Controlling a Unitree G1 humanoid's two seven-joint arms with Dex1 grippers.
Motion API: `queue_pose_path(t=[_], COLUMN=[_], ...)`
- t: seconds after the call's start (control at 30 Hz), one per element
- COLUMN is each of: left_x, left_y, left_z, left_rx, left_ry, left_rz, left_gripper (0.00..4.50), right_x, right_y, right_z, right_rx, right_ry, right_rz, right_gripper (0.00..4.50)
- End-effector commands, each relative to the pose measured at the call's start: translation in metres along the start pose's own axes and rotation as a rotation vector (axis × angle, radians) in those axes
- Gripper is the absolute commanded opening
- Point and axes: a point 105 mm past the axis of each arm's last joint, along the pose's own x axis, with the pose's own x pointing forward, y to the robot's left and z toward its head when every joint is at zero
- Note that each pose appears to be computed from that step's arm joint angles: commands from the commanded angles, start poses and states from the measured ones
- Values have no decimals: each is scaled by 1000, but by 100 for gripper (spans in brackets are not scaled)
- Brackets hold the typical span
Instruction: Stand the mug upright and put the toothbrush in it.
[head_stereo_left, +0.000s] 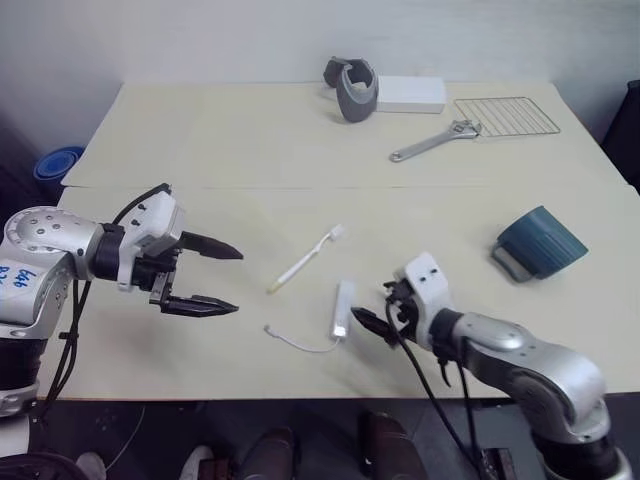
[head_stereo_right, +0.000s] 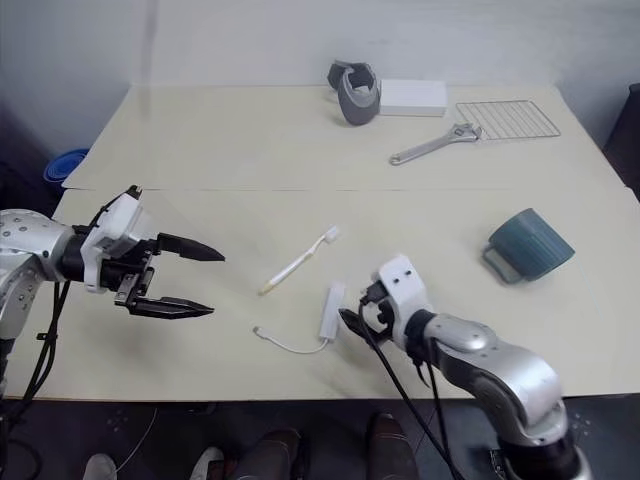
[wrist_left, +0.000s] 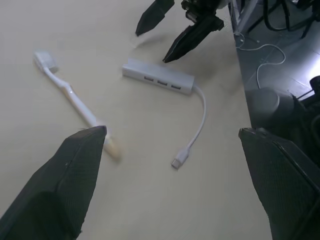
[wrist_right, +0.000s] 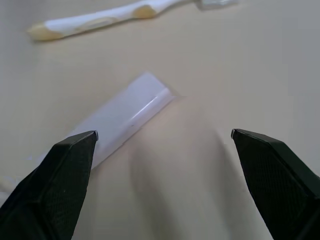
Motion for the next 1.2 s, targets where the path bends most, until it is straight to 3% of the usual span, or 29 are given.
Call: queue_pose_path(t=[0.03, 0.33, 0.47, 0.57, 0.67, 0.83, 1.07, 1.2], left_x=[-9, -15, -14, -13, -12, -11, -5, 0], left_y=[0, -1, 0, 1, 2, 7, 11, 13], left_z=[10, 11, 13, 14, 14, 16, 18, 19], left_rx=[30, 21, 22, 25, 26, 37, 52, 58], left_ry=[8, 33, 28, 24, 21, 14, -4, -22], left_rz=[5, 13, 21, 21, 23, 25, 19, 14], left_gripper=[450, 450, 450, 450, 450, 450, 450, 450], right_x=[1, 16, 21, 22, 22, 20, 15, 9], right_y=[20, 40, 29, 19, 18, 10, -2, -6], right_z=[-4, 1, -32, -46, -49, -49, -51, -54], right_rx=[-8, 47, -102, -149, -146, -142, -157, -152], right_ry=[23, 3, 158, 192, 185, 178, 189, 189], right_rz=[43, 61, -24, -89, -107, -156, -190, -195], right_gripper=[448, 448, 448, 448, 385, 230, 230, 146])
